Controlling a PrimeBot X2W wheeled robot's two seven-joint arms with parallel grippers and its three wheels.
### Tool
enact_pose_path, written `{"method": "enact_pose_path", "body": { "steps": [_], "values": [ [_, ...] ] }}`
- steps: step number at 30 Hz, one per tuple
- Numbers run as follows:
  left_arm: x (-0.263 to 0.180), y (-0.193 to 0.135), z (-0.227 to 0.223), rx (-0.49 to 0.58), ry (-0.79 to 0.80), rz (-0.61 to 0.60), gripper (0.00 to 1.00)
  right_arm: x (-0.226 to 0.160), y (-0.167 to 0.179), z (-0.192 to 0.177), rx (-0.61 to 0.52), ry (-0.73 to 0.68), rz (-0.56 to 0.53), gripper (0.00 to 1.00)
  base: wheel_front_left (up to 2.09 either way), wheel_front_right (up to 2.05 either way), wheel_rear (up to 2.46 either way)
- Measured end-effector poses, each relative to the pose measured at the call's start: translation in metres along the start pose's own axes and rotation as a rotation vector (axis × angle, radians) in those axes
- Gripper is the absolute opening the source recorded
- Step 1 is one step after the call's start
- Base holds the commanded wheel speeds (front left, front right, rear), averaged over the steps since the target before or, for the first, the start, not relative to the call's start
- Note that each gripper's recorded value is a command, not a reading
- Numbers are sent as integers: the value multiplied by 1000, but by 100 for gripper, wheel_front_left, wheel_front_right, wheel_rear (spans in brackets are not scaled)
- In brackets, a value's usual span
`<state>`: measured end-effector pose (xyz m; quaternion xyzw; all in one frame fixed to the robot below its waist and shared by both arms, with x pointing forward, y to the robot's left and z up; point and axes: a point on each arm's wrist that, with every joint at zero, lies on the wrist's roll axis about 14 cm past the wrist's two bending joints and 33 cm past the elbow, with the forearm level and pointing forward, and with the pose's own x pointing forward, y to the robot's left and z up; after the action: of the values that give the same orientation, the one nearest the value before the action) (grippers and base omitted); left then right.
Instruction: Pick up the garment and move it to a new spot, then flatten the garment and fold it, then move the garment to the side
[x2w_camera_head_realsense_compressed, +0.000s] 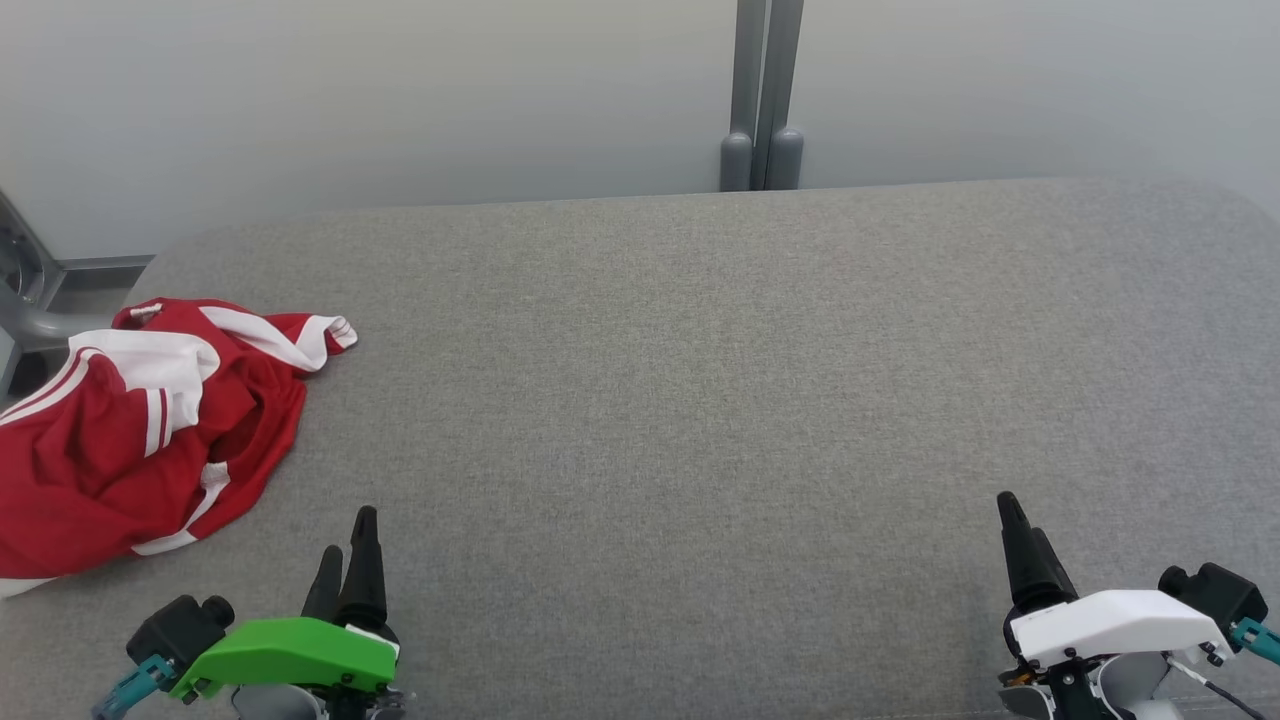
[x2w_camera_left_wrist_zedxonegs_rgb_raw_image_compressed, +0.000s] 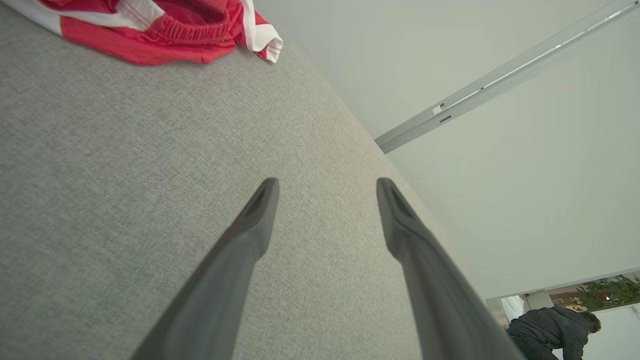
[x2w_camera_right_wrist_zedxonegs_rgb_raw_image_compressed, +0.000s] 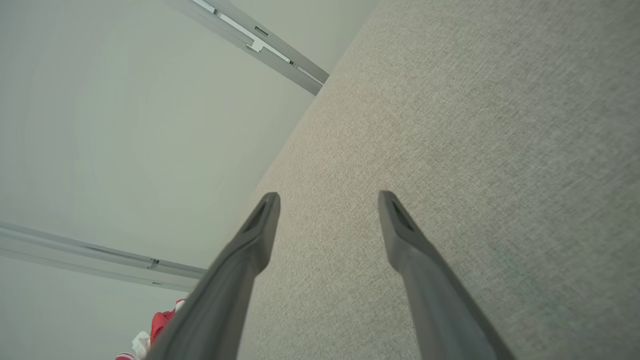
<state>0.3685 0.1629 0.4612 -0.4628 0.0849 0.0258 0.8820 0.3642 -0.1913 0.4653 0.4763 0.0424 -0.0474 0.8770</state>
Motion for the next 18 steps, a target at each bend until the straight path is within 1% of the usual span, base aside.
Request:
{"method": "enact_pose_path", "body": {
  "steps": [3, 4, 6, 14, 15, 16, 18],
  "values": [
    [-1, 2, -2, 63, 6, 9, 100, 1, 1, -2, -60, 6, 6, 100, 0, 0, 0],
    [-1, 3, -4, 106, 12, 14, 100, 2, 4, -4, -105, 13, 14, 100, 0, 0, 0],
    [-2, 6, -4, 150, 13, 21, 100, 3, 6, -4, -159, 15, 22, 100, 0, 0, 0],
    [-3, 14, -4, 287, 18, 48, 100, 7, 11, -4, -354, 35, 44, 100, 0, 0, 0],
    [-3, 14, -4, 287, 18, 48, 100, 7, 11, -4, -354, 35, 44, 100, 0, 0, 0],
    [-2, 15, -3, 323, 15, 50, 100, 8, 12, -5, -391, 41, 50, 100, 0, 0, 0],
    [-1, 14, 0, 350, 7, 49, 100, 9, 14, -5, -425, 43, 58, 100, 0, 0, 0]
  ]
}}
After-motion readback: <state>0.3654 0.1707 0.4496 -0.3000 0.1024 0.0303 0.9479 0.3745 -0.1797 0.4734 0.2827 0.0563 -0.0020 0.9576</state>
